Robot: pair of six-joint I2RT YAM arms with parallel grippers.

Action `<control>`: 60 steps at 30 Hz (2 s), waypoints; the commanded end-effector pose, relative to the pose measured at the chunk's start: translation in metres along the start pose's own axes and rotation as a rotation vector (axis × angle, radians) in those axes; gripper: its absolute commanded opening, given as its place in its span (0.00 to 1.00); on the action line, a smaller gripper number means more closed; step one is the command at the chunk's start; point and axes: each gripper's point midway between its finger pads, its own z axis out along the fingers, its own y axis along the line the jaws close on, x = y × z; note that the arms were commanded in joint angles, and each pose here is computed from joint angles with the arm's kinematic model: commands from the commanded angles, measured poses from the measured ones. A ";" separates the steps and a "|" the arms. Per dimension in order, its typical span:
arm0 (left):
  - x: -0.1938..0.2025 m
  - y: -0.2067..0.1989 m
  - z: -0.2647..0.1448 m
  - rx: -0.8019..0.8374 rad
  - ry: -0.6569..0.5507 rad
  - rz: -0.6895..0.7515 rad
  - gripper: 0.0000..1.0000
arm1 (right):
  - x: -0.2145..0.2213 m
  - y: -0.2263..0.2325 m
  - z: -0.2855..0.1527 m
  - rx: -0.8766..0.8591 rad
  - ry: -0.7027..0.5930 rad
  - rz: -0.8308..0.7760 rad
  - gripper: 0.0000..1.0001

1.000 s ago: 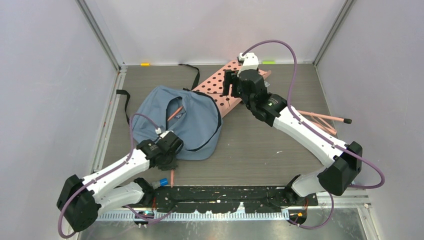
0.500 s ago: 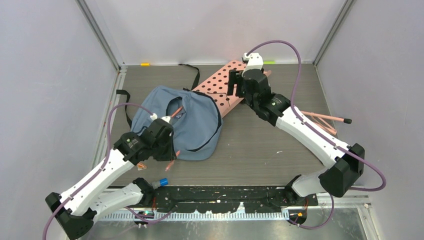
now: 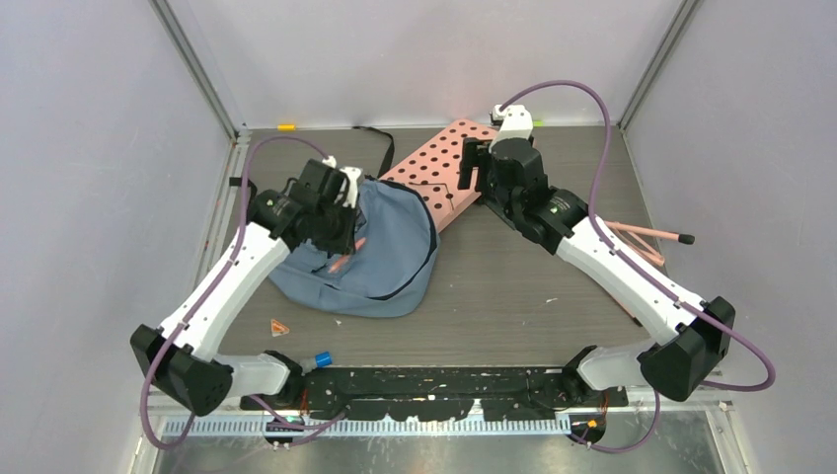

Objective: Pack the student bag
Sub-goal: Place the stationery in the student bag.

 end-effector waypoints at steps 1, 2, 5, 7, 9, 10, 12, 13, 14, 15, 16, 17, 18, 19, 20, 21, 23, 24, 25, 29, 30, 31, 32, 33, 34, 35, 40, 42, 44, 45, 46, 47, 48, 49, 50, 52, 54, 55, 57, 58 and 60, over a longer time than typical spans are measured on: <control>-0.060 0.008 -0.015 0.041 -0.173 0.052 0.00 | -0.019 -0.013 -0.015 0.034 -0.065 0.033 0.80; -0.070 0.012 -0.013 0.035 -0.193 0.049 0.00 | -0.017 -0.014 -0.015 0.036 -0.063 0.033 0.80; -0.100 0.022 -0.008 0.026 -0.262 0.038 0.00 | -0.017 -0.016 -0.017 0.039 -0.065 0.035 0.80; -0.111 0.030 0.003 0.024 -0.262 0.022 0.00 | -0.017 -0.016 -0.016 0.042 -0.064 0.035 0.80; -0.115 0.038 0.015 0.004 -0.221 0.010 0.00 | -0.019 -0.016 -0.017 0.042 -0.064 0.034 0.80; -0.116 0.041 0.019 -0.008 -0.201 0.008 0.00 | -0.020 -0.017 -0.017 0.044 -0.066 0.034 0.80; -0.117 0.047 0.027 -0.039 -0.170 0.003 0.00 | -0.020 -0.018 -0.018 0.050 -0.067 0.028 0.80; -0.117 0.049 0.030 -0.049 -0.160 -0.002 0.00 | -0.021 -0.020 -0.018 0.055 -0.070 0.027 0.80; -0.117 0.051 0.032 -0.060 -0.154 -0.008 0.00 | -0.020 -0.020 -0.018 0.057 -0.068 0.026 0.80; -0.115 0.053 0.034 -0.074 -0.148 -0.017 0.00 | -0.020 -0.021 -0.018 0.060 -0.067 0.026 0.80; -0.114 0.055 0.034 -0.086 -0.146 -0.024 0.00 | -0.019 -0.022 -0.018 0.063 -0.065 0.024 0.80; -0.112 0.056 0.034 -0.090 -0.143 -0.031 0.00 | -0.018 -0.022 -0.018 0.065 -0.063 0.024 0.80; -0.108 0.058 0.036 -0.104 -0.136 -0.039 0.00 | -0.017 -0.023 -0.017 0.068 -0.061 0.024 0.80; -0.105 0.062 0.036 -0.123 -0.132 -0.047 0.00 | -0.017 -0.023 -0.017 0.067 -0.061 0.024 0.80; -0.100 0.063 0.039 -0.128 -0.121 -0.053 0.00 | -0.016 -0.023 -0.016 0.068 -0.058 0.024 0.80; -0.096 0.064 0.041 -0.130 -0.116 -0.056 0.00 | -0.016 -0.023 -0.016 0.068 -0.057 0.023 0.80; -0.090 0.065 0.046 -0.130 -0.108 -0.063 0.00 | -0.016 -0.022 -0.014 0.066 -0.055 0.021 0.80; -0.089 0.067 0.049 -0.141 -0.106 -0.069 0.00 | -0.016 -0.022 -0.013 0.065 -0.054 0.018 0.80; -0.087 0.069 0.050 -0.156 -0.103 -0.077 0.00 | -0.016 -0.021 -0.012 0.064 -0.052 0.016 0.80; -0.088 0.075 0.052 -0.190 -0.109 -0.094 0.00 | -0.020 -0.020 -0.011 0.059 -0.057 0.011 0.80; -0.090 0.073 0.055 -0.174 -0.123 -0.092 0.00 | -0.019 -0.020 -0.011 0.060 -0.056 0.010 0.80; -0.093 0.071 0.058 -0.159 -0.144 -0.089 0.00 | -0.019 -0.020 -0.011 0.060 -0.056 0.009 0.80; -0.096 0.069 0.061 -0.149 -0.163 -0.091 0.00 | -0.018 -0.020 -0.010 0.060 -0.053 0.008 0.80; -0.100 0.069 0.064 -0.142 -0.187 -0.093 0.00 | -0.017 -0.020 -0.010 0.059 -0.051 0.008 0.80; -0.104 0.068 0.067 -0.138 -0.209 -0.093 0.00 | -0.017 -0.019 -0.010 0.056 -0.050 0.008 0.80; -0.110 0.069 0.071 -0.137 -0.239 -0.095 0.00 | -0.016 -0.019 -0.010 0.056 -0.048 0.010 0.80; -0.121 0.085 0.086 -0.219 -0.297 -0.126 0.00 | -0.019 -0.021 -0.014 0.057 -0.058 0.021 0.80; -0.127 0.092 0.088 -0.256 -0.325 -0.130 0.00 | -0.019 -0.023 -0.017 0.060 -0.062 0.023 0.80; -0.132 0.095 0.090 -0.267 -0.348 -0.124 0.00 | -0.019 -0.025 -0.019 0.065 -0.063 0.023 0.80; -0.134 0.096 0.091 -0.270 -0.357 -0.113 0.00 | -0.019 -0.026 -0.020 0.068 -0.064 0.023 0.80; -0.135 0.096 0.094 -0.271 -0.363 -0.105 0.00 | -0.018 -0.027 -0.021 0.070 -0.062 0.022 0.80; -0.134 0.096 0.097 -0.269 -0.361 -0.094 0.00 | -0.018 -0.028 -0.022 0.073 -0.062 0.024 0.80; -0.133 0.096 0.100 -0.262 -0.354 -0.083 0.00 | -0.016 -0.029 -0.022 0.076 -0.059 0.023 0.80; -0.130 0.096 0.102 -0.261 -0.340 -0.073 0.00 | -0.016 -0.030 -0.023 0.076 -0.059 0.025 0.80; -0.127 0.096 0.104 -0.263 -0.326 -0.068 0.00 | -0.015 -0.030 -0.023 0.077 -0.057 0.028 0.80; -0.120 0.100 0.107 -0.278 -0.302 -0.058 0.00 | -0.015 -0.031 -0.024 0.080 -0.058 0.032 0.80; -0.116 0.101 0.108 -0.287 -0.293 -0.051 0.00 | -0.015 -0.031 -0.024 0.081 -0.060 0.035 0.80; -0.115 0.101 0.107 -0.284 -0.294 -0.050 0.01 | -0.015 -0.031 -0.024 0.079 -0.058 0.034 0.80; -0.113 0.098 0.105 -0.268 -0.294 -0.048 0.10 | -0.015 -0.030 -0.024 0.078 -0.057 0.035 0.80; -0.113 0.096 0.104 -0.256 -0.296 -0.047 0.18 | -0.015 -0.030 -0.023 0.077 -0.056 0.036 0.80; -0.113 0.092 0.099 -0.237 -0.303 -0.046 0.31 | -0.015 -0.029 -0.023 0.075 -0.055 0.035 0.80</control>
